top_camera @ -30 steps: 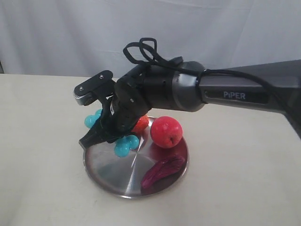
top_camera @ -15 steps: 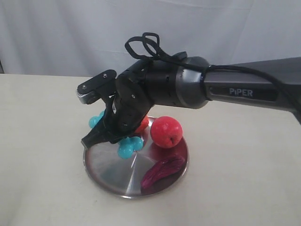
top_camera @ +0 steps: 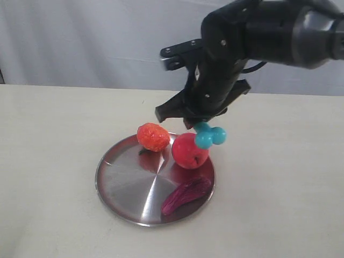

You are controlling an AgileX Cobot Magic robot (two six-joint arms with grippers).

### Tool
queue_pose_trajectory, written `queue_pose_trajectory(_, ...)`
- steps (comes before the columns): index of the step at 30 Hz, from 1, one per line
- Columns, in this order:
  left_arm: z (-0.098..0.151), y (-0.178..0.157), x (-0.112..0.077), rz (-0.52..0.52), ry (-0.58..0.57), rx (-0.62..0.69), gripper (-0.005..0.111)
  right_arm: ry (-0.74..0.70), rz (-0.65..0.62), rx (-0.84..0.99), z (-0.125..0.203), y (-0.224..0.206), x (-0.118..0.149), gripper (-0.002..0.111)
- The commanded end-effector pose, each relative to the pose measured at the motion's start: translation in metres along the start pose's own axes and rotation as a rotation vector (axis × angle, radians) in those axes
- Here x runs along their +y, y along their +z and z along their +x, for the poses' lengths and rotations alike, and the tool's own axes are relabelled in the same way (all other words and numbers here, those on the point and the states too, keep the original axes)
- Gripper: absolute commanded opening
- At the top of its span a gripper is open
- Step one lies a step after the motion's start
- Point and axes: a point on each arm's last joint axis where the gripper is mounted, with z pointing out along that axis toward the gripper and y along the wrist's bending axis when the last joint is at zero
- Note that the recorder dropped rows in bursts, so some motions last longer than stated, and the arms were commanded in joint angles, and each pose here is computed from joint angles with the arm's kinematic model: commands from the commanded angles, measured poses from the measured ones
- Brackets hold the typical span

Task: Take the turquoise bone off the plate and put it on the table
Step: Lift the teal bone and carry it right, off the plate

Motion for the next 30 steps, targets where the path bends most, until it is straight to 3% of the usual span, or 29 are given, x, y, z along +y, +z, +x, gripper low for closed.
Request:
queue_pose_trajectory(1,0.001,0.0,0.0,0.003,-0.001,0.001,0.0,0.055,0.03,-0.011,0.013,-0.026,-0.027,-0.001)
queue_pose_trajectory(9,0.001,0.0,0.0,0.003,-0.001,0.001,0.0,0.159,0.072,0.024,0.059,-0.031,-0.067,-0.001)
queue_pose_trajectory(16,0.001,0.0,0.0,0.003,-0.001,0.001,0.0,0.262,0.061,0.01,0.097,0.0,-0.072,-0.001)
queue_pose_trajectory(30,0.001,0.0,0.0,0.003,-0.001,0.001,0.0,0.416,0.05,-0.034,0.101,0.051,-0.078,-0.001)
